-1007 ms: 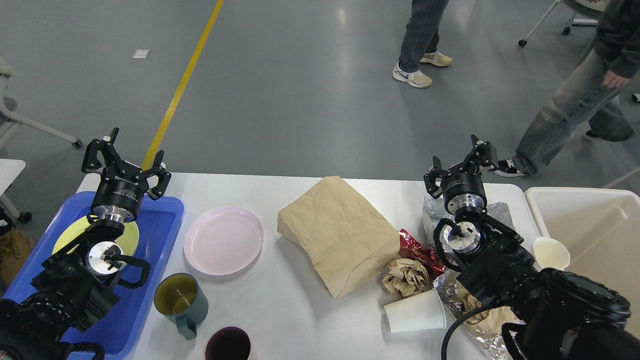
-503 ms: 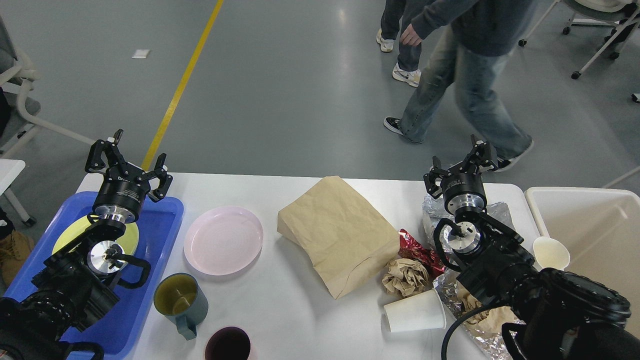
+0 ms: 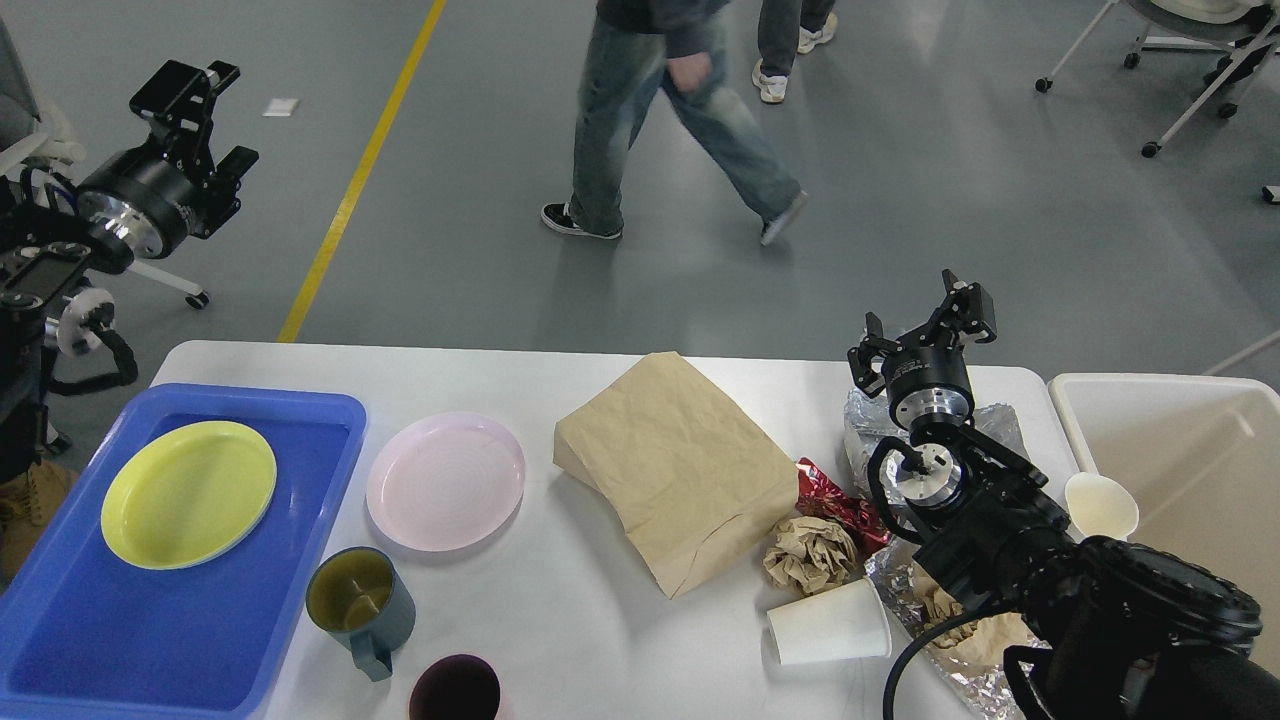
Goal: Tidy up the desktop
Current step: 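Raise the left arm and swing it toward the teal mug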
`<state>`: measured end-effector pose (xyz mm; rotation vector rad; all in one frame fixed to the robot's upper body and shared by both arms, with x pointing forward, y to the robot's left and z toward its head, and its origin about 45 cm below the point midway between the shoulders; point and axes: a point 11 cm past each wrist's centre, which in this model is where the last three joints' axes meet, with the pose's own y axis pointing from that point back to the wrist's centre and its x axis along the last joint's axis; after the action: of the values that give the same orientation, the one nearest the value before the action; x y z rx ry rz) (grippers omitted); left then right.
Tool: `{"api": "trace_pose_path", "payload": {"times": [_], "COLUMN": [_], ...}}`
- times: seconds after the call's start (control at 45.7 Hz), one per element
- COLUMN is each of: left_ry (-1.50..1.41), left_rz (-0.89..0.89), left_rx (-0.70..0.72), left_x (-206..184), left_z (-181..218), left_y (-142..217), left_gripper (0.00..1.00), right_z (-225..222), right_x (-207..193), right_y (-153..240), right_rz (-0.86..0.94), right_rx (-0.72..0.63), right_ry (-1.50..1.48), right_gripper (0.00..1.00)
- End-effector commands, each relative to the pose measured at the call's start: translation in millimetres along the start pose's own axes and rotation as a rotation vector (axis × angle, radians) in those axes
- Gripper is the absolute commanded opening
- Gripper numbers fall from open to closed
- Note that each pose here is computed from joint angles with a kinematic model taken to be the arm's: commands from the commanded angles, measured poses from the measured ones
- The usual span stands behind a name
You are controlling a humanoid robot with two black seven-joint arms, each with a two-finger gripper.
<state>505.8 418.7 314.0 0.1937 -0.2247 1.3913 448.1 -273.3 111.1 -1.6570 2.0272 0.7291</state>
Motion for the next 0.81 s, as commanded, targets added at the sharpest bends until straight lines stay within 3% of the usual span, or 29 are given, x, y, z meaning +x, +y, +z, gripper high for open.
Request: {"api": "trace_pose_path", "payload": {"times": [0.0,0.219,0.394,0.547,0.788], "left_ry": [-0.282,-0.416,-0.425,-0.547,-0.866], "left_rz": [-0.138,-0.244,-0.435,-0.65,-0.811], "left_rx": [0.061,-0.035,-0.11,-0.017,0.27], "left_x": [-11.2,-45.9,-119.8,-174.1,-165.1], "left_z": [33.5,113.4,159.6,153.7,145.5], "left_y": [-17.0,-46.8,-59.5,-48.4,-32.5], "left_gripper": [0.99,0.99,0.99,0.99,0.99], "right_z": [0.1,-0.1,0.3,0.1,-0.3], "right_x": [-0.5,-0.1,-0.4,-0.5,-1.2], "right_y": [0.0,0.0,0.0,0.0,-0.4], "right_rz": [-0.001,-0.001,-0.001,-0.001,-0.003], "right_rx": [0.0,0.0,-0.001,0.0,0.001], "right_ry": [-0.002,0.0,-0.002,-0.002,-0.001], "right_gripper": [1.0,1.0,1.0,1.0,1.0]}}
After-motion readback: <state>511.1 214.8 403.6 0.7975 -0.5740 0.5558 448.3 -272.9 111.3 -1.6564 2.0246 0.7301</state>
